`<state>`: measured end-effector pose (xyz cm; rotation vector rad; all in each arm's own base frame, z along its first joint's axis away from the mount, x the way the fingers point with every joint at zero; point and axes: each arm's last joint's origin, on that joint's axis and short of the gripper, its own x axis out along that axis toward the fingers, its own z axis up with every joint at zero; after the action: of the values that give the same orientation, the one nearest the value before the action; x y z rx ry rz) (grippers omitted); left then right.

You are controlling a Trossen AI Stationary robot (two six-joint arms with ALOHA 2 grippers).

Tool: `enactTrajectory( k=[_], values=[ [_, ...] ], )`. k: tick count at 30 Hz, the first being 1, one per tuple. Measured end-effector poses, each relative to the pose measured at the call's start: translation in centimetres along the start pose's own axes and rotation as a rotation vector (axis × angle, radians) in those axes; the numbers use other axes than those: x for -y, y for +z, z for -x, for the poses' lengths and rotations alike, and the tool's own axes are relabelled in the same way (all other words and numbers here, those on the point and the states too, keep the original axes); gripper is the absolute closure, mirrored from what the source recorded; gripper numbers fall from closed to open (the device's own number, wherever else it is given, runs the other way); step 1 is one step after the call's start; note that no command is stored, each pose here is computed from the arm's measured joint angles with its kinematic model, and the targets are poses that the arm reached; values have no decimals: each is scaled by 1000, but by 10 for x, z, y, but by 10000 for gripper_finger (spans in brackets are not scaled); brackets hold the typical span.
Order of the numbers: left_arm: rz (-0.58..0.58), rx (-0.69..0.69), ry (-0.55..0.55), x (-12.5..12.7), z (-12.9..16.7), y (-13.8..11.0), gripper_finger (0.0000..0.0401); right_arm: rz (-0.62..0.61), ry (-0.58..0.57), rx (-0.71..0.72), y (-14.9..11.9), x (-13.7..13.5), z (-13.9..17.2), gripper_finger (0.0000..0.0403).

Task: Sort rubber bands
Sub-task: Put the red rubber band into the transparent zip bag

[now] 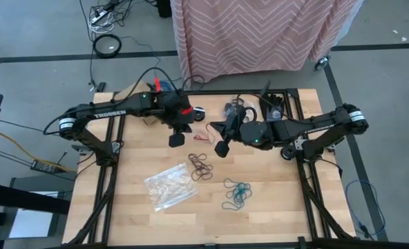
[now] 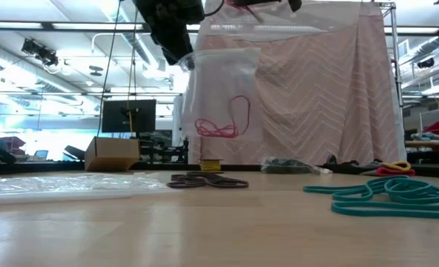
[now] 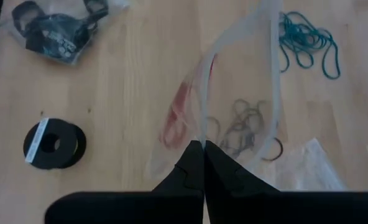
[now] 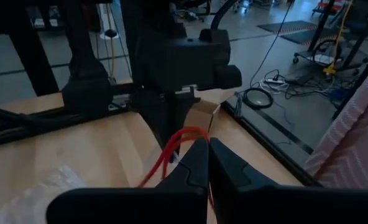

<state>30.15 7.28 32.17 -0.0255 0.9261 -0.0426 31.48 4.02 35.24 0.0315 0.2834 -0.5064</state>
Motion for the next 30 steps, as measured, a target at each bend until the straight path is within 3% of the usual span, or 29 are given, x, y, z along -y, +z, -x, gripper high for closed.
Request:
enactTrajectory(
  k=[7, 30],
  values=[
    [35, 72, -66, 2, 0, 6, 401, 41, 0, -49, -5, 1, 0, 403],
    [77, 189, -101, 3, 1, 18, 401, 46, 26, -69, -7, 2, -1, 403]
  ],
)
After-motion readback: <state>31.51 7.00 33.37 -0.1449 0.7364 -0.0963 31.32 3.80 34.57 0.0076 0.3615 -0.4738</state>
